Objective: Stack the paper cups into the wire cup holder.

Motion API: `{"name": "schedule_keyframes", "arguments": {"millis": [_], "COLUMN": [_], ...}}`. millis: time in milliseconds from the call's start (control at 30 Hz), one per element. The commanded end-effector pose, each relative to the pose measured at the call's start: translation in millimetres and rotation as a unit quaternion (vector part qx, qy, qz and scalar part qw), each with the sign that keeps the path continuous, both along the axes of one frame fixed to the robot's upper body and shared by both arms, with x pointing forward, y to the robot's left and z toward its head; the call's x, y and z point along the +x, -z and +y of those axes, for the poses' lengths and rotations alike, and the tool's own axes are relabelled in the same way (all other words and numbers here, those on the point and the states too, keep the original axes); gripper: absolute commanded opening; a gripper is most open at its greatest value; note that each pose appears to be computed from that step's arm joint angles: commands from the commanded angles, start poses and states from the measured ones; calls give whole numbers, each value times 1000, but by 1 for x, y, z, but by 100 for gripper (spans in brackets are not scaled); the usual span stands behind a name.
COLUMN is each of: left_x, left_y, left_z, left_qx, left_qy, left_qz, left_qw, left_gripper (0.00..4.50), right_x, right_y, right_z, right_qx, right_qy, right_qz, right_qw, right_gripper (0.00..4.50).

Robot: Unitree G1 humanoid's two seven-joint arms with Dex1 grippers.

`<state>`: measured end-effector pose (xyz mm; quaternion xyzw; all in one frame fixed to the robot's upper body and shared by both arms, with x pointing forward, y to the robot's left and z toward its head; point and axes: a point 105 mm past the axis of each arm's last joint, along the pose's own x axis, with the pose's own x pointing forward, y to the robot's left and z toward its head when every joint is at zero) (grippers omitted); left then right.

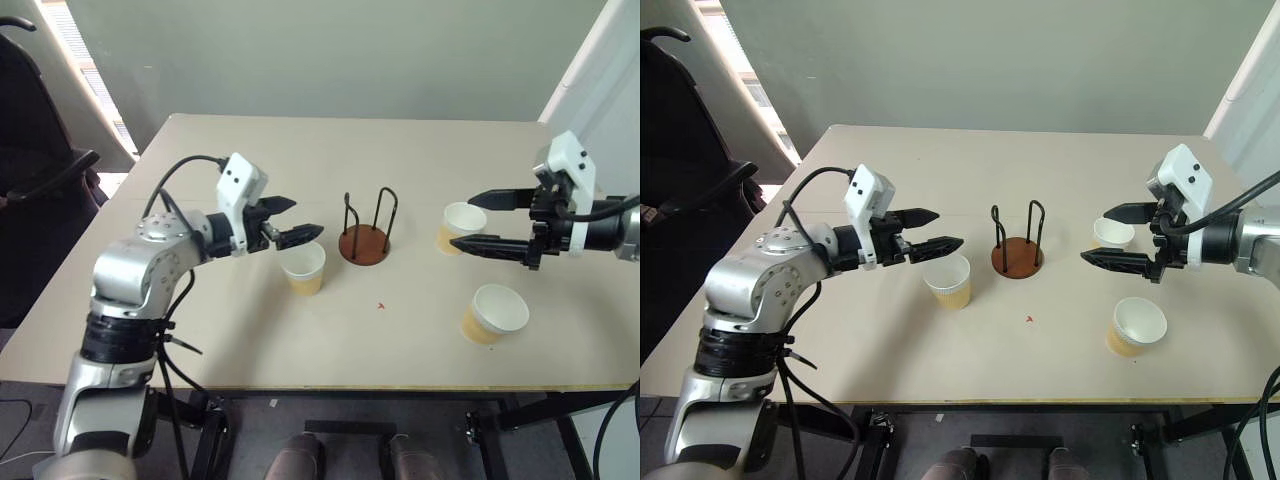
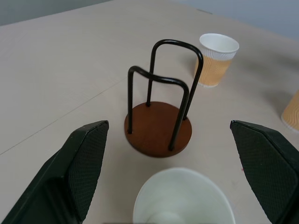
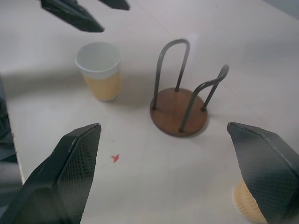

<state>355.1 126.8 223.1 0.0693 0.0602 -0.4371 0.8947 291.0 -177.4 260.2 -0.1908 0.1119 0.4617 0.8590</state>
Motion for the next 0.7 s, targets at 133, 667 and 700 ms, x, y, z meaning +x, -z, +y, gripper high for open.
{"name": "schedule_keyframes", "arguments": {"millis": [133, 667, 700], "left_x": [4, 36, 38], "left_y": [6, 24, 23], "left_z": [-19, -44, -46], "left_qx": [28, 46, 44], "left_qy": [23, 17, 19], "left_qz": [-5, -4, -6], "left_qw": [999, 999, 999], "left_gripper": [450, 450, 450], "right_x": [-9, -11, -11], "right_y": [-15, -7, -7], "right_z": [-2, -2, -2], "right_qx": [-3, -8, -7], "right_qy": [9, 18, 18], "right_qz": [-29, -31, -31], "right_qw": [1000, 999, 999], "right_gripper": [449, 449, 449]}}
